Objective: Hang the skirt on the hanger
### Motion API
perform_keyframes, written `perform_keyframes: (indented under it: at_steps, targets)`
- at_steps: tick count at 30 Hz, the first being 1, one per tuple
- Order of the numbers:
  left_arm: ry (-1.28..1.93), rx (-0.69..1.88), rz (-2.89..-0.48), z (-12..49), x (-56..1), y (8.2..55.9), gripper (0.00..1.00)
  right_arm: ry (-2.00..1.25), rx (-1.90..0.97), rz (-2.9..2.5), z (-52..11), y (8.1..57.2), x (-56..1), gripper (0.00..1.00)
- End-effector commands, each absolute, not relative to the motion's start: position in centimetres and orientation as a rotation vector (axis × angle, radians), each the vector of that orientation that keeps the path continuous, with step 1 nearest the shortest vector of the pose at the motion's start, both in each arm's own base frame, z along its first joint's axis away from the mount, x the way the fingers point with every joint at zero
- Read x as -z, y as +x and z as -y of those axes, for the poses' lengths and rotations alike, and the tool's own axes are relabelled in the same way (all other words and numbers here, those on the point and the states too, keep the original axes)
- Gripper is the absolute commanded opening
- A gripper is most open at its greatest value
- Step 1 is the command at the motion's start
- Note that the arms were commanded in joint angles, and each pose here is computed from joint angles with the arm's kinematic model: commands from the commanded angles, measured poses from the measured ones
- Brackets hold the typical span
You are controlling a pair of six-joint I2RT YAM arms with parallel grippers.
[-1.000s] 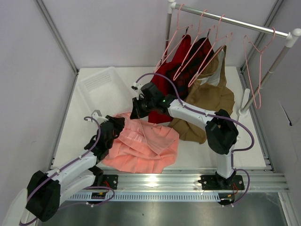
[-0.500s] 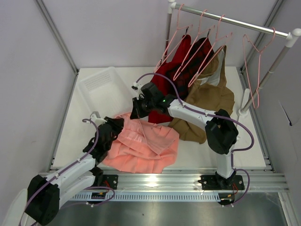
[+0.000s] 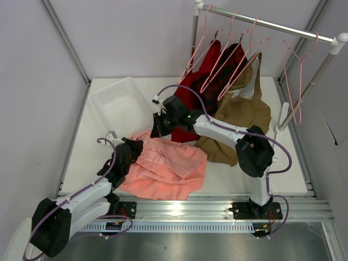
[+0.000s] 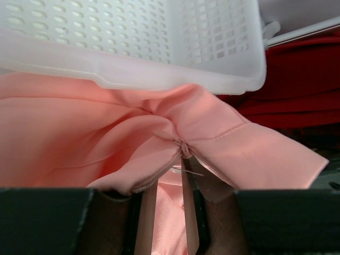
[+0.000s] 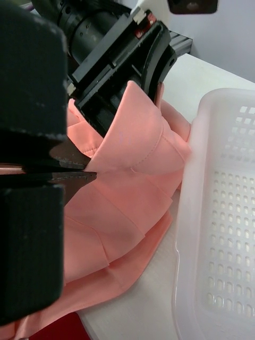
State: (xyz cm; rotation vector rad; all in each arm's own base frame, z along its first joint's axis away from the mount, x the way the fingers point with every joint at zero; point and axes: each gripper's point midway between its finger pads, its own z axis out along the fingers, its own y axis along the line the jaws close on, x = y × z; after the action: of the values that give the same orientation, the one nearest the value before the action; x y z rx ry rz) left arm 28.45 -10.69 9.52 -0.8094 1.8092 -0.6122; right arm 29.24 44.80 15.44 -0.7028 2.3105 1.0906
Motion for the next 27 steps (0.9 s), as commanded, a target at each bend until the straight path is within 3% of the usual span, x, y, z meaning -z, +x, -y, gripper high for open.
perform_keyframes:
  at_steps: [1,7,14,27]
  targets:
    - [-0.821,0.619,-1.771,10.6,-10.5,29.4,0.28,-0.693,-1.137,-2.248,-45.6,30.0,-17.6,0.0]
    - [-0.816,0.609,-1.75,10.2,-10.9,29.7,0.22,-0.697,-1.134,-2.249,-45.5,29.9,-17.5,0.0]
    - [-0.758,0.639,-1.709,10.4,-13.2,30.1,0.0,-0.697,-1.131,-2.257,-45.5,29.9,-17.3,0.0]
    - [-0.575,0.757,-1.722,11.3,-19.6,27.3,0.0,-0.636,-1.106,-2.295,-44.3,31.0,-16.0,0.0]
